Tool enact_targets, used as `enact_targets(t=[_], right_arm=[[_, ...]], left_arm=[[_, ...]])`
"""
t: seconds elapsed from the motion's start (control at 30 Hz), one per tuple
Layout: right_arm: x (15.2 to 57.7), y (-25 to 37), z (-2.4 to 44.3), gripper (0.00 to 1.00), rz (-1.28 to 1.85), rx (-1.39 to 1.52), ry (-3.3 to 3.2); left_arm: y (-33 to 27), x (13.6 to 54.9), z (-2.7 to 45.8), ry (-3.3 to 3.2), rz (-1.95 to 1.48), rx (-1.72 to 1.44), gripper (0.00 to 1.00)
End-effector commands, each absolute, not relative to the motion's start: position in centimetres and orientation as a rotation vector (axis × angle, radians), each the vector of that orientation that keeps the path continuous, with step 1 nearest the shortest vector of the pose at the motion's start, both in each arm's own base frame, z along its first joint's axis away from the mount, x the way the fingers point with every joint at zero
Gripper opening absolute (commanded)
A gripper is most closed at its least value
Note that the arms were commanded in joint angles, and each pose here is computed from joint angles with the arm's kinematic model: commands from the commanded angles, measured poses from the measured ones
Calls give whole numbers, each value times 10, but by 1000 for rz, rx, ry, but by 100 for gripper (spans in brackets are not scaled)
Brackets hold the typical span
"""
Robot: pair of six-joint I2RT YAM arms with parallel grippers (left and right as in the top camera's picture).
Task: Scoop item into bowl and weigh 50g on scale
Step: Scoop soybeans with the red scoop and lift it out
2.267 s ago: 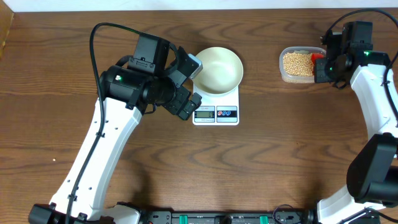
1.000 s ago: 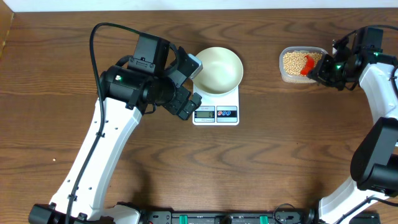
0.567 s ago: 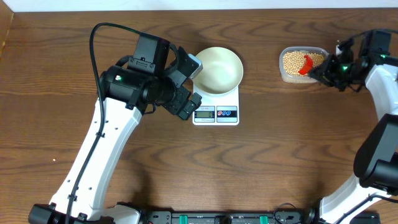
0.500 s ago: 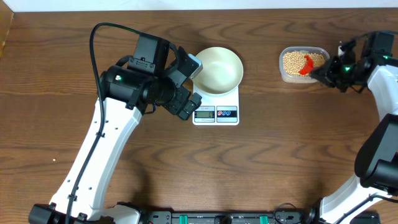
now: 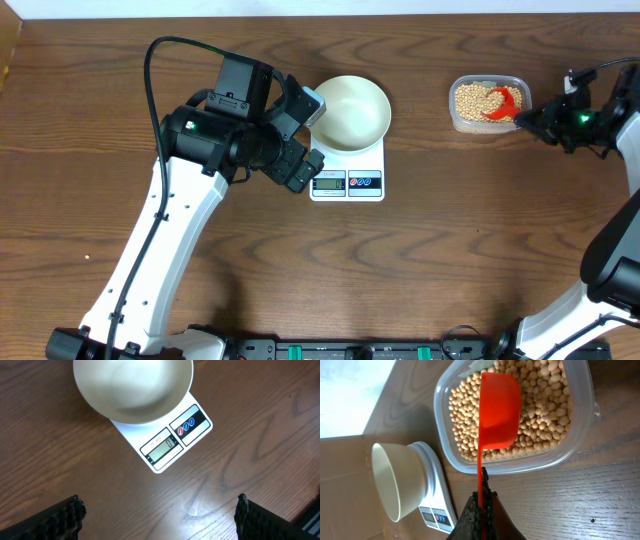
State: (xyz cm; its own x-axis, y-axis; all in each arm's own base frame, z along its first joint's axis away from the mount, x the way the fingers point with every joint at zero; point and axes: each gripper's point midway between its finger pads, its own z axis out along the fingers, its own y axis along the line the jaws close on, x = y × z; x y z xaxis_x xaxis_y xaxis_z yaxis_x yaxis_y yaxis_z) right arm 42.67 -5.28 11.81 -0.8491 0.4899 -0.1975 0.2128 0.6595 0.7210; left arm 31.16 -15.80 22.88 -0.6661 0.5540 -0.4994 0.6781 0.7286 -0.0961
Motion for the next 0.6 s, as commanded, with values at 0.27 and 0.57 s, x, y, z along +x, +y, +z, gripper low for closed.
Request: enact_targets(t=[0.27, 0.57], right_arm=[[425, -55, 133, 1, 1188, 502, 2391], [424, -49, 154, 1, 1340, 445, 2284]], left_arm=[[-161, 313, 233, 2480, -393, 943, 98], [-161, 313, 233, 2480, -393, 943, 98]])
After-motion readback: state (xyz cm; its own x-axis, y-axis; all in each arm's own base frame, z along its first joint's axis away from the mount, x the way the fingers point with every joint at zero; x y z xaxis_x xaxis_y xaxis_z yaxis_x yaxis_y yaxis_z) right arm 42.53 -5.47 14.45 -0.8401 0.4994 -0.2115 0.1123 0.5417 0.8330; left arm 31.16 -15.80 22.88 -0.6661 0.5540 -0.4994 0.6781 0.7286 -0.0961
